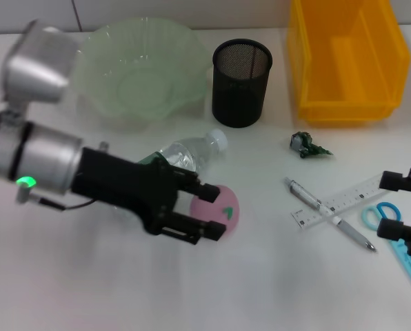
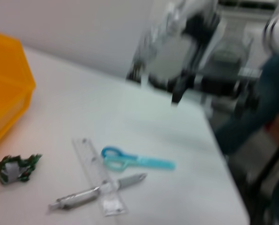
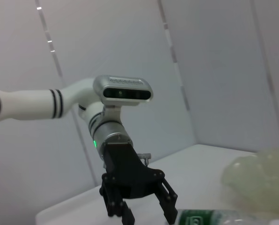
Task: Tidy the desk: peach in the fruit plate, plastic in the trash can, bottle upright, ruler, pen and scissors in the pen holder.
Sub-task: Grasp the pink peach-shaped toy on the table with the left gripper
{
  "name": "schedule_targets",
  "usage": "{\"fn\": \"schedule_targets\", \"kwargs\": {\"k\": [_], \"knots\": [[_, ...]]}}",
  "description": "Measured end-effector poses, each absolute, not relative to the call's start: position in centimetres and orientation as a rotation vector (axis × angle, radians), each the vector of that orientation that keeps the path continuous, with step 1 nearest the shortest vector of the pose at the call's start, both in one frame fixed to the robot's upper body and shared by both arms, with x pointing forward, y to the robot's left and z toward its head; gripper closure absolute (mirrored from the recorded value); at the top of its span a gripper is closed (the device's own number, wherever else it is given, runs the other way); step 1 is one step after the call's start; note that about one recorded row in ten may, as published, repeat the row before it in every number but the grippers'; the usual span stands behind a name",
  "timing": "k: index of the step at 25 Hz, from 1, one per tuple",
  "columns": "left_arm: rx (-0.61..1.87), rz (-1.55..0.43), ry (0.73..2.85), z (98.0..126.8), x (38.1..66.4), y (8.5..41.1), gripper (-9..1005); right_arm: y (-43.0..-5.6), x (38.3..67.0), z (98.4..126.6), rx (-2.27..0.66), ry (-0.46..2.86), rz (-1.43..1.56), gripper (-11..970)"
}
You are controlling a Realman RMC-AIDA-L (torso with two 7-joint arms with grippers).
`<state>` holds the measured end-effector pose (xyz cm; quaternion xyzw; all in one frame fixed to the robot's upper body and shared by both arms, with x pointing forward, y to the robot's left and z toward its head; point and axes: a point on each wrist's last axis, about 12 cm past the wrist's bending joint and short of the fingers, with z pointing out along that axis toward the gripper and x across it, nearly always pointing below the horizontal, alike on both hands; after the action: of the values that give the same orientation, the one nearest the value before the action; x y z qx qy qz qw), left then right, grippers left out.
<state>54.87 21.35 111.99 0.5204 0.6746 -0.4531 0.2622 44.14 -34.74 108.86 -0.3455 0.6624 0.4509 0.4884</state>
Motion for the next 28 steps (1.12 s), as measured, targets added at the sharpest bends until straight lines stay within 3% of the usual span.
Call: {"fn": "schedule_targets", "kwargs": {"k": [6, 12, 19, 28], "knots": [[1.695, -0.981, 1.850, 113.4, 56.9, 16.0, 321, -35.7, 43.5, 108.3, -0.776, 1.648, 1.044, 143], [1.905, -0.707, 1.788, 114.1, 56.5, 12.3, 321, -35.9, 43.2, 107.9, -0.742, 1.672, 1.028, 143], [1.996, -0.481, 1.856, 113.5, 56.7, 11.5, 343, -35.9, 43.2, 107.9, -0.739, 1.673, 1.025, 143], [1.991, -0.445, 1.878, 113.0, 56.8, 11.8, 458, -35.8, 43.5, 108.0, -0.747, 1.665, 1.026, 144]]}}
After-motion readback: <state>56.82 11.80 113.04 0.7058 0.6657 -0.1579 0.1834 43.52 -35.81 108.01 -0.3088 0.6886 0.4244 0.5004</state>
